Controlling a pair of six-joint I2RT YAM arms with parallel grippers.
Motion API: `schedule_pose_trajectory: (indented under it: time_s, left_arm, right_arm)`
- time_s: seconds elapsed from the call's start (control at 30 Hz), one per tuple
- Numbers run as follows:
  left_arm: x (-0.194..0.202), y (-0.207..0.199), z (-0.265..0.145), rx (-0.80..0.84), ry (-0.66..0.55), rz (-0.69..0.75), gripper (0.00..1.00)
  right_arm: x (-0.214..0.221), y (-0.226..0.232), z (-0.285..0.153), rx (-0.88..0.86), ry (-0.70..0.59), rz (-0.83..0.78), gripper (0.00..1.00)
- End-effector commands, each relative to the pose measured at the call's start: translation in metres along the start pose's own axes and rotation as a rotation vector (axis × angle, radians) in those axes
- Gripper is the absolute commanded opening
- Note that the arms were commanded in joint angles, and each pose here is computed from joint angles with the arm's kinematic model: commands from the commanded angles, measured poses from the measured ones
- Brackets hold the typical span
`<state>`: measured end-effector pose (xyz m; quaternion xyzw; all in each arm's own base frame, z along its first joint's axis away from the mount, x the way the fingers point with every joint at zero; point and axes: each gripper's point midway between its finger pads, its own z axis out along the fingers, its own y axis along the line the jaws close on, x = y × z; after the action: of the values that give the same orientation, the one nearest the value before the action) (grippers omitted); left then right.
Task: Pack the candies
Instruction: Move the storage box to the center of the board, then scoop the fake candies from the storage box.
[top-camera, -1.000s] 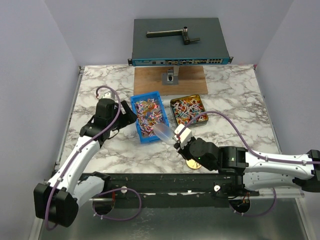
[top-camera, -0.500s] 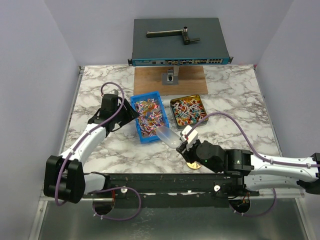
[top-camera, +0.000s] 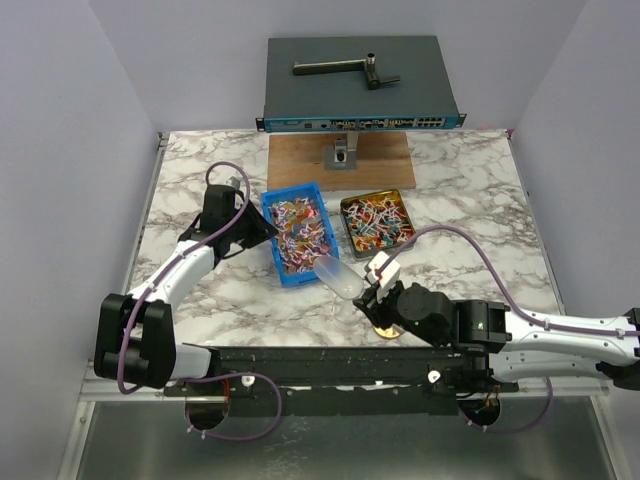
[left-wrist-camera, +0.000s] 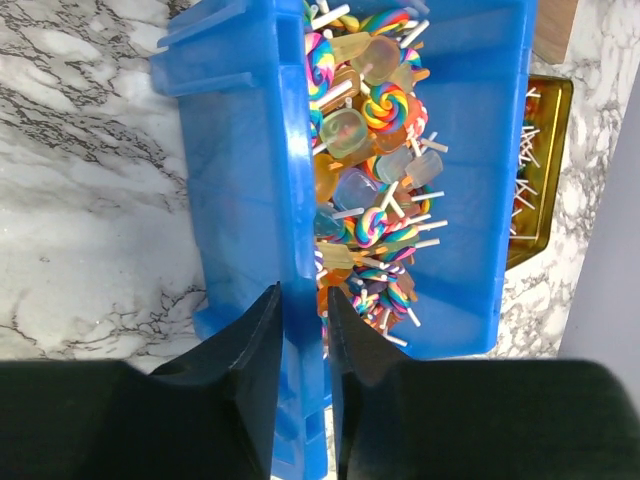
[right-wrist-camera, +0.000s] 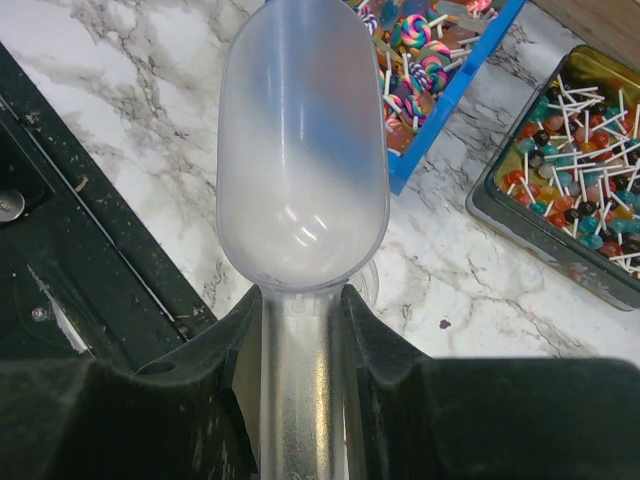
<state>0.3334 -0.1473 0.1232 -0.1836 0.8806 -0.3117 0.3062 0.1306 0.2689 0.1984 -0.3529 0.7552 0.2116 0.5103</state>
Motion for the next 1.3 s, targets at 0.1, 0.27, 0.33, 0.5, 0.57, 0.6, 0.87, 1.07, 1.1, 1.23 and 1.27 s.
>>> schedule_pose_trajectory:
  time_s: [0.1,0.27,0.33,0.5,0.57,0.6,0.87,1.07,1.1,1.23,1.27]
  left_arm:
    - [-0.003,-0.020,-0.001,0.105,0.022,0.009,0.06]
    - [0.001,-0.018,-0.006,0.108,0.007,0.000,0.00]
    - [0.002,-0.016,-0.010,0.112,-0.012,-0.018,0.00]
    - [0.008,-0.008,-0.020,0.110,-0.078,-0.090,0.00]
    - [0.010,-0.004,-0.024,0.111,-0.110,-0.116,0.00]
    - [0.013,0.001,-0.025,0.101,-0.117,-0.130,0.00]
    - [0.018,0.011,-0.035,0.125,-0.215,-0.275,0.00]
    - [0.021,0.000,-0.038,0.159,-0.246,-0.289,0.00]
    - [0.022,-0.002,-0.038,0.161,-0.250,-0.287,0.00]
    - [0.027,-0.011,-0.036,0.172,-0.250,-0.284,0.00]
    - [0.028,-0.012,-0.035,0.169,-0.251,-0.287,0.00]
  right_arm:
    - [0.003,0.008,0.005,-0.021,0.011,0.021,0.01]
    - [0.001,0.006,0.007,0.005,0.023,0.021,0.01]
    - [0.001,0.005,0.007,0.015,0.043,0.017,0.01]
    - [-0.002,0.002,0.005,0.047,0.082,0.004,0.01]
    - [-0.004,0.000,0.003,0.056,0.095,0.003,0.01]
    - [-0.004,-0.001,0.002,0.061,0.105,0.001,0.01]
    - [-0.005,0.003,0.005,0.048,0.210,-0.009,0.01]
    - [-0.007,-0.006,0.011,0.024,0.349,0.060,0.01]
    - [-0.007,-0.008,0.013,0.020,0.369,0.076,0.01]
    - [-0.002,-0.005,0.015,0.012,0.455,0.089,0.01]
    - [-0.002,-0.004,0.015,0.007,0.463,0.092,0.01]
